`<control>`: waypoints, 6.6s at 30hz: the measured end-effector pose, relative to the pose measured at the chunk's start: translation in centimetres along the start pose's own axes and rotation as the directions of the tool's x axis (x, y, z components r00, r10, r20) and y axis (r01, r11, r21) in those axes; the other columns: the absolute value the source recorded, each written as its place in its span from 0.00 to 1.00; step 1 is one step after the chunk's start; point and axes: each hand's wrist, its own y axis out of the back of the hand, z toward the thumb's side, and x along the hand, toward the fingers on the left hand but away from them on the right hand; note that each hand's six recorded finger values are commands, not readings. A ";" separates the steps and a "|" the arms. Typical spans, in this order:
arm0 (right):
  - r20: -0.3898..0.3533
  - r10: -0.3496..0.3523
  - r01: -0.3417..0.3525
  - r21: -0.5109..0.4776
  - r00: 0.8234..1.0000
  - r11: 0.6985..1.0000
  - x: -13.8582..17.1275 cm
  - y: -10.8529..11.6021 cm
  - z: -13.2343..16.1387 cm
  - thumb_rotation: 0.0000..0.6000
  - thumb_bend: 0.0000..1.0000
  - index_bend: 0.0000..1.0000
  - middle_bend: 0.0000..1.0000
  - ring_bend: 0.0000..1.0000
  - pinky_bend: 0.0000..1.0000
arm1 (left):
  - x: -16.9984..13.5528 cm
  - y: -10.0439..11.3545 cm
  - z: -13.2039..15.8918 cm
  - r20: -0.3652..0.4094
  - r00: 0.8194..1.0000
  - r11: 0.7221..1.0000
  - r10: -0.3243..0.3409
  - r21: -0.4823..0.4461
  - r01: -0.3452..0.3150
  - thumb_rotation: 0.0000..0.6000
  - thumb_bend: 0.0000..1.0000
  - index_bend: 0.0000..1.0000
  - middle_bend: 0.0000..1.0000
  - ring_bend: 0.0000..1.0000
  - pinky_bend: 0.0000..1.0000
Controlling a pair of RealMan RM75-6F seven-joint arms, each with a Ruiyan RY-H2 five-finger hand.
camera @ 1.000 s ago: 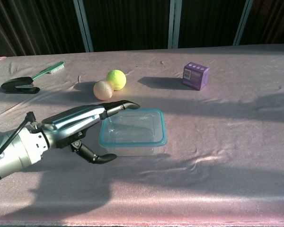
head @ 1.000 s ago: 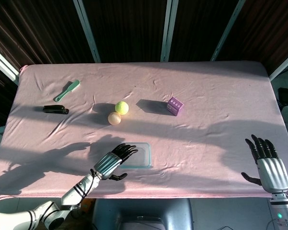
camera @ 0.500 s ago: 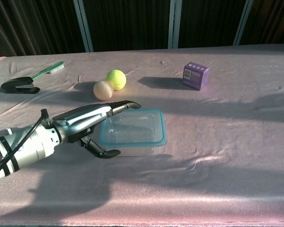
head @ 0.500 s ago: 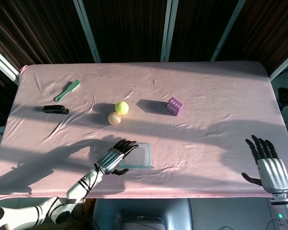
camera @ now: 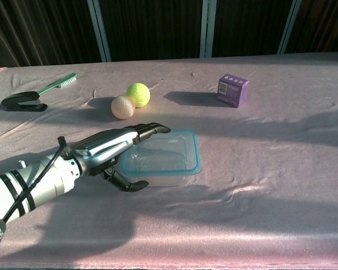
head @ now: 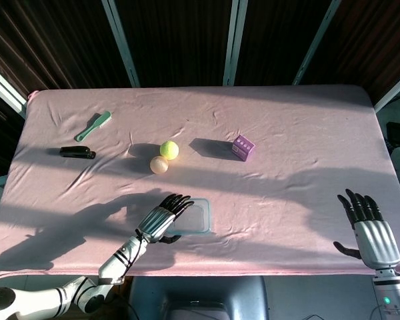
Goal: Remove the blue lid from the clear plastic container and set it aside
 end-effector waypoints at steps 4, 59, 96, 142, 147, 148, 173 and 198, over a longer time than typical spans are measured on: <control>-0.013 0.015 -0.015 0.012 1.000 1.000 -0.2 -0.5 0.4 1.00 0.19 0.00 0.00 0.00 0.00 | 0.0 -0.6 0.6 0.025 1.000 1.000 0.018 0.016 -0.018 1.00 0.32 0.01 0.20 0.14 0.18; -0.740 0.046 -0.285 -0.201 0.671 0.937 -7.4 -10.9 20.7 1.00 0.47 0.47 0.24 0.02 0.02 | 0.4 -2.1 3.6 0.041 0.999 0.999 0.008 0.053 -0.010 1.00 0.33 0.09 0.26 0.19 0.24; -0.731 0.062 -0.299 -0.199 0.680 0.933 -9.0 -11.4 23.7 1.00 0.47 0.55 0.26 0.05 0.04 | 0.0 -1.8 3.1 0.031 1.000 0.998 0.005 0.056 -0.007 1.00 0.33 0.09 0.26 0.20 0.25; -0.728 0.051 -0.290 -0.207 0.683 0.934 -10.0 -11.1 25.3 1.00 0.47 0.56 0.26 0.05 0.06 | -0.4 -1.8 2.9 0.031 0.999 0.998 -0.008 0.060 0.006 1.00 0.33 0.09 0.27 0.21 0.25; -0.727 0.046 -0.282 -0.206 0.685 0.937 -10.0 -10.9 25.3 1.00 0.48 0.56 0.26 0.05 0.06 | -0.5 -2.0 2.9 0.032 0.999 0.998 -0.011 0.067 0.009 1.00 0.33 0.09 0.27 0.21 0.26; -0.727 0.046 -0.282 -0.207 0.685 0.937 -10.0 -10.9 25.3 1.00 0.48 0.56 0.26 0.05 0.06 | -0.5 -2.0 2.9 0.033 0.999 0.998 -0.012 0.068 0.010 1.00 0.33 0.09 0.27 0.21 0.26; -0.713 0.028 -0.257 -0.216 0.701 0.942 -10.4 -10.2 24.7 1.00 0.48 0.55 0.26 0.05 0.06 | -0.6 -2.1 2.6 0.039 0.999 0.994 -0.010 0.113 0.005 1.00 0.33 0.10 0.29 0.22 0.27; -0.717 0.015 -0.257 -0.230 0.697 0.939 -10.8 -9.6 24.9 1.00 0.48 0.55 0.26 0.05 0.07 | -0.9 -1.9 2.5 0.063 0.998 0.993 0.003 0.115 -0.010 1.00 0.33 0.10 0.29 0.22 0.27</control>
